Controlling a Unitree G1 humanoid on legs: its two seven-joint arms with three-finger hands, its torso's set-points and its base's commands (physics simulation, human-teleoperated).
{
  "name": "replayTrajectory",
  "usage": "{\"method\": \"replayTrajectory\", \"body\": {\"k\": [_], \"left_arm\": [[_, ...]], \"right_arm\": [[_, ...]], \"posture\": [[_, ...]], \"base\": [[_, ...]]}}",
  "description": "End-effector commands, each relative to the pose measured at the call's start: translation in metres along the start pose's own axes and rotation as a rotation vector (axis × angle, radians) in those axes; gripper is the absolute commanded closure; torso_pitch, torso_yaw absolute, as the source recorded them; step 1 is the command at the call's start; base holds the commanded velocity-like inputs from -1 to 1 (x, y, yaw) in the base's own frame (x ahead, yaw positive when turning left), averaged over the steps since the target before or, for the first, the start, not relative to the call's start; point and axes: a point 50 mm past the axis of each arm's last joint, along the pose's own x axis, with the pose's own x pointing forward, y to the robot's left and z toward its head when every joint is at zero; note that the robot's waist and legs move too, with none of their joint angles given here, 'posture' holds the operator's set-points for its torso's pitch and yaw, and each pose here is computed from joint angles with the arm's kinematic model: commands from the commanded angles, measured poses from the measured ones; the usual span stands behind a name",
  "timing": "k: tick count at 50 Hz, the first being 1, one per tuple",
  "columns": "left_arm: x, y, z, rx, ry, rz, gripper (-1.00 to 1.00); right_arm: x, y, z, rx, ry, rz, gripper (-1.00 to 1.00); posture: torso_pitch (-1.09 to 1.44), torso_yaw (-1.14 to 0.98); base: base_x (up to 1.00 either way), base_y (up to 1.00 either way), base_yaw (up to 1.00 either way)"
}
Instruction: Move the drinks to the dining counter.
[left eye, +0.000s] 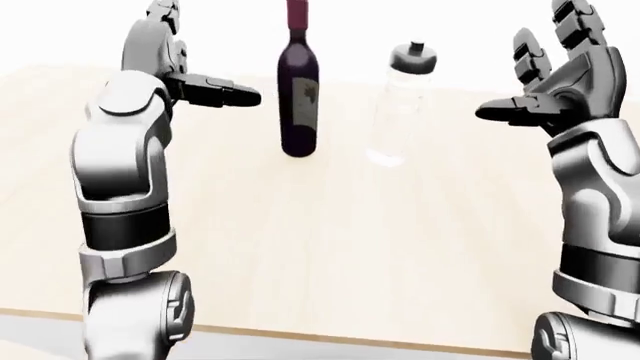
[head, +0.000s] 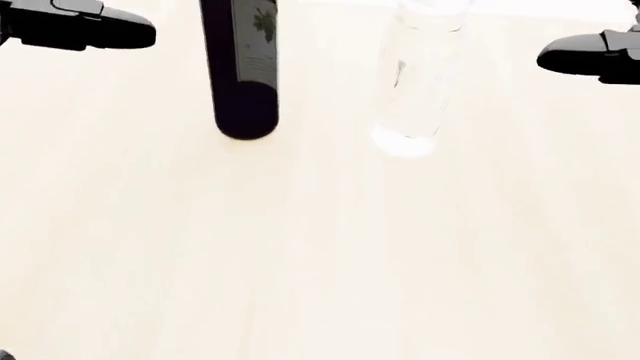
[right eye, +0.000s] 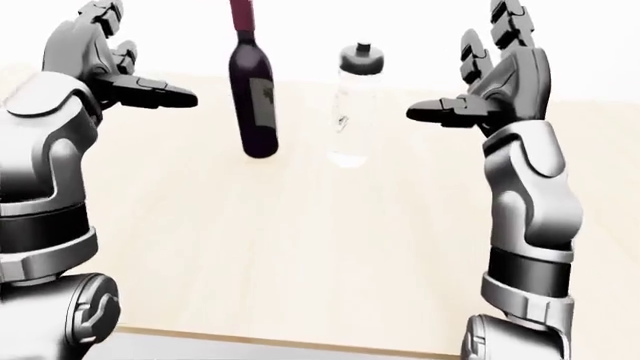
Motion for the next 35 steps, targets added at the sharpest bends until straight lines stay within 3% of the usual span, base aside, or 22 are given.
{"method": "replayTrajectory", "body": {"k": [1,22,24,35], "left_arm": [[-0.01,0.003,0.018,0.004,-0.079,0.013,-1.0],[-0.058,0.041,0.036,-0.049,-0.163,0.136,-1.0],[-0.062,0.046,0.037,-0.068,-0.17,0.18,-1.0],[-0.094,0.06,0.052,-0.089,-0.256,0.296,-1.0]], "right_arm": [[-0.003,-0.002,0.025,-0.018,-0.084,0.006,-1.0],[-0.055,-0.038,0.08,-0.029,-0.221,-0.092,-1.0],[-0.06,-0.041,0.085,-0.022,-0.237,-0.105,-1.0],[-0.09,-0.049,0.101,-0.012,-0.297,-0.154,-1.0]], "posture": [[0.0,0.0],[0.0,0.0],[0.0,0.0],[0.0,0.0]], "base": [[0.0,0.0,0.0],[0.0,0.0,0.0],[0.0,0.0,0.0],[0.0,0.0,0.0]]}}
